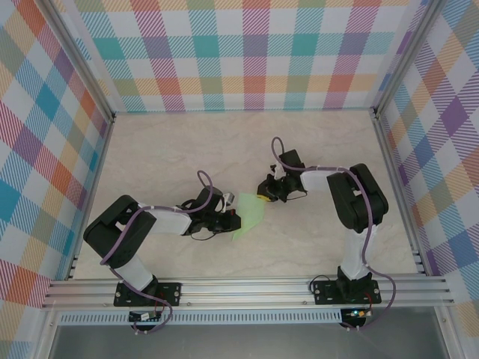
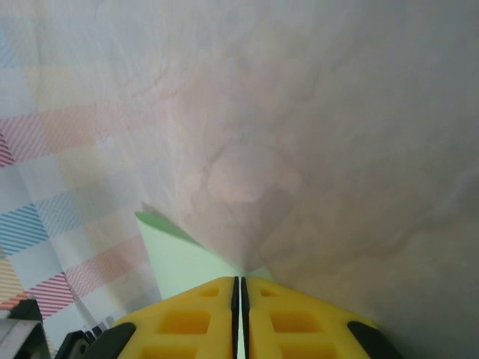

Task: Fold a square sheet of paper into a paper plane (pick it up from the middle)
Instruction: Fourth fold the wing at the center of the table.

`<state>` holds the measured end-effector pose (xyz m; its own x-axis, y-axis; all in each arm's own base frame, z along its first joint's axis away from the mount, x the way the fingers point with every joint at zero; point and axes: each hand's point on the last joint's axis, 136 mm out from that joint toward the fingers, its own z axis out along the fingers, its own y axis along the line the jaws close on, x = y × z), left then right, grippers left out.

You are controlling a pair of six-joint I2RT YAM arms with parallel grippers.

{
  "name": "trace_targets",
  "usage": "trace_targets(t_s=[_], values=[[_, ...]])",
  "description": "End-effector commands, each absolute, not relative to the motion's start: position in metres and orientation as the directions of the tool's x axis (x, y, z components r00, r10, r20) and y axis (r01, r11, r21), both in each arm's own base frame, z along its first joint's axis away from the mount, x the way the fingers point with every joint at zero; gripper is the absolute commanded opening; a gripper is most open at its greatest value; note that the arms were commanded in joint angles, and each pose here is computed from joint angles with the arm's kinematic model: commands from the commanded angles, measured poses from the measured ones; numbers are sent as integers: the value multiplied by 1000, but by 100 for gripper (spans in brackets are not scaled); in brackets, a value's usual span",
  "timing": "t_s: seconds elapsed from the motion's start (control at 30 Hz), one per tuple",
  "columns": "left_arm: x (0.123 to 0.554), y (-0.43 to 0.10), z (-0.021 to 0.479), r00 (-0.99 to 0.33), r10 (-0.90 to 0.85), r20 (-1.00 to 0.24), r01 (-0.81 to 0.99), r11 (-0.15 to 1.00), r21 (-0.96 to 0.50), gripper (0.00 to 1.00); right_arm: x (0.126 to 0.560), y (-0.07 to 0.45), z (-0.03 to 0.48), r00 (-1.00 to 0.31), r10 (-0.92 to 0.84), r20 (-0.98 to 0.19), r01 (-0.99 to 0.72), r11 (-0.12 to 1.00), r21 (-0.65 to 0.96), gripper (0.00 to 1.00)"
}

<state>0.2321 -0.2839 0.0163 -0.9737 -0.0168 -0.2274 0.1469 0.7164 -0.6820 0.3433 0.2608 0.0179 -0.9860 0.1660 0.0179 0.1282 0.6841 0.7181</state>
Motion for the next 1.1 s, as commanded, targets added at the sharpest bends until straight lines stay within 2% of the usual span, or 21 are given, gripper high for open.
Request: trace_targets(t_s=[0.0,0.2,0.43,0.8,1.07], values=[[190,-236,-43,-998,4,-63,35,866,-499,0,362,234,5,-976,219,-14,156,740,655,13],[191,-236,-39,-998,3,-69,37,862,-505,0,362,241,46,-977,203,-58,103,696,711,13],[194,-240,-36,-997,4,-75,42,855,-517,0,327,271,71,-988,125,-87,18,660,751,13],[197,-247,-31,-997,0,-78,42,838,-544,0,279,313,32,-1000,10,0,7,671,741,13],[200,-252,-19,-996,4,-94,56,822,-566,2,264,297,-12,-997,29,68,67,748,661,11]])
